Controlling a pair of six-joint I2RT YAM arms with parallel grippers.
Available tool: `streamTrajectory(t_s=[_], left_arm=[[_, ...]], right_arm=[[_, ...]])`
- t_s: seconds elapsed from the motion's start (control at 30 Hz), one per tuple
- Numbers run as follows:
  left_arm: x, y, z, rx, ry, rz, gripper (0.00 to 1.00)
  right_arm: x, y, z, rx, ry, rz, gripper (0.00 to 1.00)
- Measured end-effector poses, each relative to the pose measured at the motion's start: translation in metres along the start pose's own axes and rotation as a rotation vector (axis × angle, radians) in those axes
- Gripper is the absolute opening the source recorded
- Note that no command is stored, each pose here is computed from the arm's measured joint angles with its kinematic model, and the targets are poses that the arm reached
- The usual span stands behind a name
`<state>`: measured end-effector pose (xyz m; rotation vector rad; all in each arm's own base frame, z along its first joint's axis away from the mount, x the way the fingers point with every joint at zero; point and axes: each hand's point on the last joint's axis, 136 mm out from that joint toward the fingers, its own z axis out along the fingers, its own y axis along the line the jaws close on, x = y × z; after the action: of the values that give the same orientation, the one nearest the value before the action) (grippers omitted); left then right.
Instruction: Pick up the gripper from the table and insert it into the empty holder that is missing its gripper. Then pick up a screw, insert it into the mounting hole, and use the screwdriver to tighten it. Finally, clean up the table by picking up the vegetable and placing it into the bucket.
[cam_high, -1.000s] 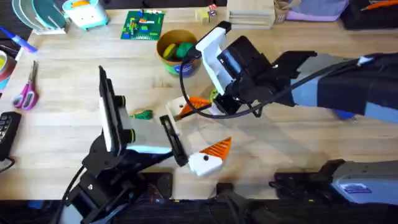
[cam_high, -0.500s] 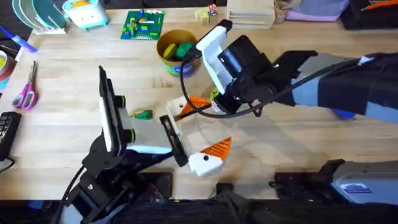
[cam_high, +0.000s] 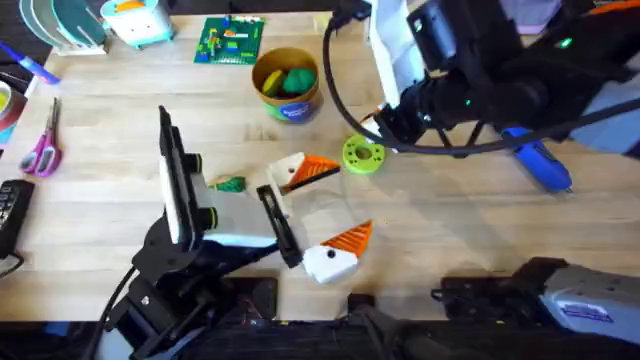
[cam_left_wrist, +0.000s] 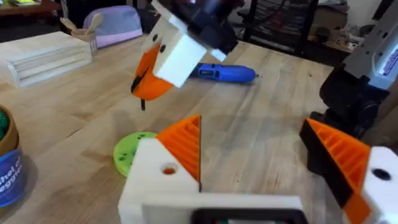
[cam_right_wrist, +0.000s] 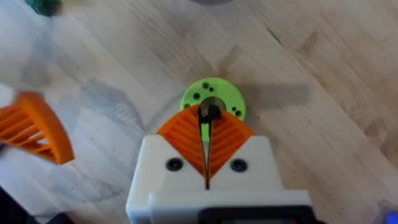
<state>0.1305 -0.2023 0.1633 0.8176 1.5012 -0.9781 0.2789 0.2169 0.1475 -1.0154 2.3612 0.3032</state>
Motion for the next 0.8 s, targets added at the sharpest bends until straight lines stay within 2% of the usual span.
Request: streamTrajectory(t_s=[0.1, 0.37, 0.57, 0.8], left_arm=[[0.0, 0.0, 0.0, 0.0, 0.0, 0.0, 0.992], [0.0, 0.0, 0.0, 0.0, 0.0, 0.0, 0.993], [0.0, 0.0, 0.0, 0.0, 0.0, 0.0, 0.992], [0.0, 0.0, 0.0, 0.0, 0.0, 0.0, 0.993]], right_arm=[[-0.012, 0.008, -0.018, -0.045, 0.0, -0.01, 0.007], [-0.066, 0.022, -0.073, -0.131, -0.114, -0.006, 0.007], [-0.079, 0.037, -0.098, -0.169, -0.127, 0.005, 0.007], [-0.096, 0.082, -0.116, -0.256, -0.162, -0.048, 0.007]])
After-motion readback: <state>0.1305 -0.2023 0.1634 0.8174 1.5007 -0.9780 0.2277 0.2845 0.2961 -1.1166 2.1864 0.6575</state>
